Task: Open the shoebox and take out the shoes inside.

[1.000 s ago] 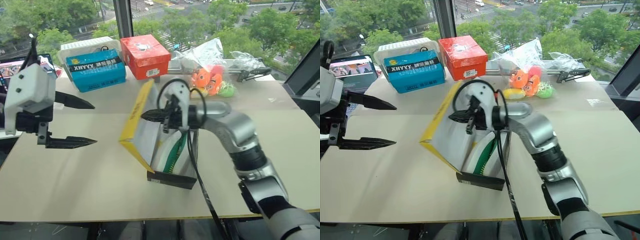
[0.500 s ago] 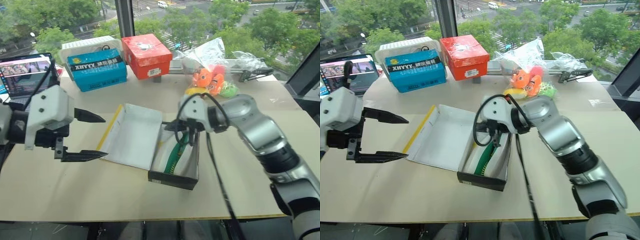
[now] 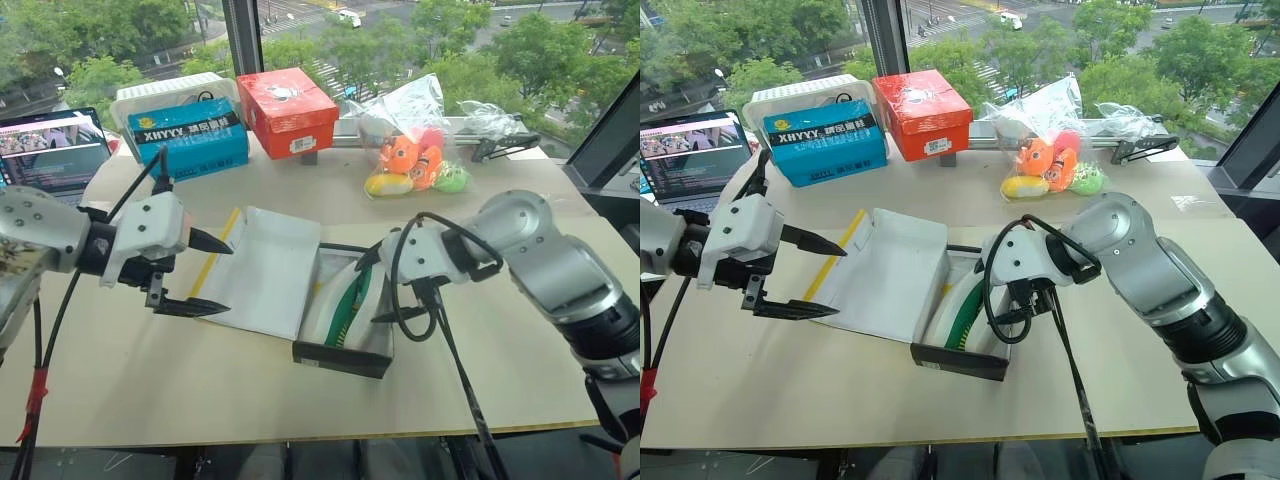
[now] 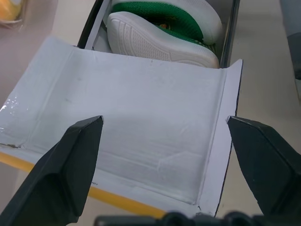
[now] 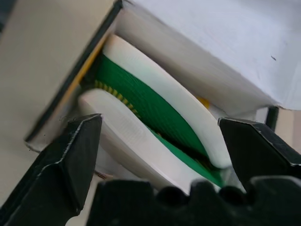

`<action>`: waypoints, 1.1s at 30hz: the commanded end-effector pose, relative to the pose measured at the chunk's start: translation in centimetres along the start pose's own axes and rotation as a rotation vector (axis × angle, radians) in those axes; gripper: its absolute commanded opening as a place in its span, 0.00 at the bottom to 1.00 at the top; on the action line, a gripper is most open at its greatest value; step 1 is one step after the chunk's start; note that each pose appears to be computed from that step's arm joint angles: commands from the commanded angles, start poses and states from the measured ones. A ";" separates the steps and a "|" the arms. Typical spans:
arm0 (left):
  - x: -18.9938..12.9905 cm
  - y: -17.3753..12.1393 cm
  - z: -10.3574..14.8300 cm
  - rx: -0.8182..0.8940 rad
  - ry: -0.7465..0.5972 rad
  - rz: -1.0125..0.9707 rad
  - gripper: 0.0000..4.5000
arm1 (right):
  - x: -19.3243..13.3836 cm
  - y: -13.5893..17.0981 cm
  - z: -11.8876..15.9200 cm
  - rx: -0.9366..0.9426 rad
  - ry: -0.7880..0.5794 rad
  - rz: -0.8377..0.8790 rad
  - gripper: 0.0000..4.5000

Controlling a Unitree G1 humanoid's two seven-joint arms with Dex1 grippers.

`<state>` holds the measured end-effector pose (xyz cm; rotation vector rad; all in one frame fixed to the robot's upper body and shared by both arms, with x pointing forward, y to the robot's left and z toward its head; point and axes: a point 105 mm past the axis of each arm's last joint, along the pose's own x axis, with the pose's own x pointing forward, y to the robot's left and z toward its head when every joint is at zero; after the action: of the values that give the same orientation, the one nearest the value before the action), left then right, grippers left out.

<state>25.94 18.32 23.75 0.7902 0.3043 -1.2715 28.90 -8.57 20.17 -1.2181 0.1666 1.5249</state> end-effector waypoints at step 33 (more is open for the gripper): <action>-0.5 -1.3 1.2 0.029 0.009 0.069 1.00 | 2.2 0.8 1.0 -0.547 0.140 0.217 0.15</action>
<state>24.14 18.09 23.53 0.7875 0.3146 -1.2096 28.37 -7.36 15.59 -1.6767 0.0910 1.7745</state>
